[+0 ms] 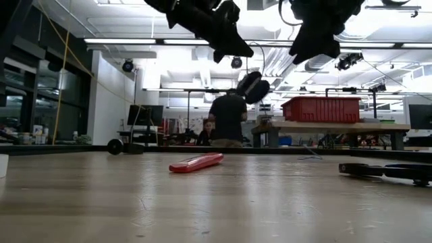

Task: Coil cords
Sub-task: Uncoil the blue wire cable from the black spool

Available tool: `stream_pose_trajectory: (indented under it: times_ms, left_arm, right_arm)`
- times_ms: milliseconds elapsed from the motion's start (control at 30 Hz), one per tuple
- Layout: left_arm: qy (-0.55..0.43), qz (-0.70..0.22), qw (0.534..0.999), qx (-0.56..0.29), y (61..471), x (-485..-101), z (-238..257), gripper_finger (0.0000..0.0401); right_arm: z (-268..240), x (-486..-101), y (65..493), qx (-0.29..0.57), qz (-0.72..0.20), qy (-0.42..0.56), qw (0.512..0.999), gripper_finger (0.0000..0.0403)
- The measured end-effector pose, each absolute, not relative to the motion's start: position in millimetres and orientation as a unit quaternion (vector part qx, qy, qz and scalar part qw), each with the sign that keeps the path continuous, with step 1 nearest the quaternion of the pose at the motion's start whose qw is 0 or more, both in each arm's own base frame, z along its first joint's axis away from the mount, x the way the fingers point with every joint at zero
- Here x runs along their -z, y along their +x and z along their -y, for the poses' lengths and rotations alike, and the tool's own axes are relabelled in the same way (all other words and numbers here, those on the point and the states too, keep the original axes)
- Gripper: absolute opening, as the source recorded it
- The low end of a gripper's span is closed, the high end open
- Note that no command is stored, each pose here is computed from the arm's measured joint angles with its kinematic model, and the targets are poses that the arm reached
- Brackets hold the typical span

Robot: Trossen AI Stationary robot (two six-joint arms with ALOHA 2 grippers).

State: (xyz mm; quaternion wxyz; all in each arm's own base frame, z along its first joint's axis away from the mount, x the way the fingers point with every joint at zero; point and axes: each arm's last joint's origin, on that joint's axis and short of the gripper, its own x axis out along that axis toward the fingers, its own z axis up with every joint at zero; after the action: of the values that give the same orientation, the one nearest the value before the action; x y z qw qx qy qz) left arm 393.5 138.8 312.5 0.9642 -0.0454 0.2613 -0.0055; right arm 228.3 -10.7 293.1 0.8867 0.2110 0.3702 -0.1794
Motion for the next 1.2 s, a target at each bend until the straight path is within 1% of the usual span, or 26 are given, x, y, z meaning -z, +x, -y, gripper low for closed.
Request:
stream_pose_trajectory:
  times_ms: [167,333,467,633,767,867,1067,1200]
  left_arm:
    - [-0.085,-0.236,0.968,0.019,396.3,-302.8,-132.1,0.0000]
    - [-0.077,-0.210,0.974,0.034,391.7,-310.7,-119.0,0.0000]
    - [-0.089,-0.170,0.981,0.028,378.9,-317.9,-109.5,0.0000]
    - [-0.114,-0.139,0.984,-0.011,352.1,-304.8,-102.6,0.0000]
    - [-0.110,-0.122,0.986,-0.034,338.7,-300.5,-99.8,0.0000]
    - [-0.092,-0.124,0.987,-0.034,338.5,-298.2,-99.8,0.0000]
    - [-0.073,-0.081,0.992,-0.063,340.0,-307.2,-102.2,0.0000]
    - [-0.081,-0.061,0.993,-0.065,340.7,-310.8,-102.5,0.0000]
  right_arm:
    - [0.9,-288.6,226.2,0.180,-0.383,0.227,0.877,0.0133]
    - [-6.9,-288.4,225.9,0.175,-0.384,0.240,0.874,0.0132]
    - [-9.6,-288.5,225.9,0.185,-0.378,0.244,0.874,0.0132]
    - [-10.0,-288.7,226.1,0.188,-0.375,0.245,0.874,0.0132]
    - [-8.4,-290.3,228.0,0.188,-0.363,0.240,0.880,0.0133]
    - [-5.9,-293.2,231.3,0.185,-0.344,0.235,0.890,0.0133]
    - [0.2,-302.9,243.8,0.166,-0.278,0.216,0.921,0.0133]
    - [3.1,-301.4,252.9,0.159,-0.266,0.190,0.932,0.0133]
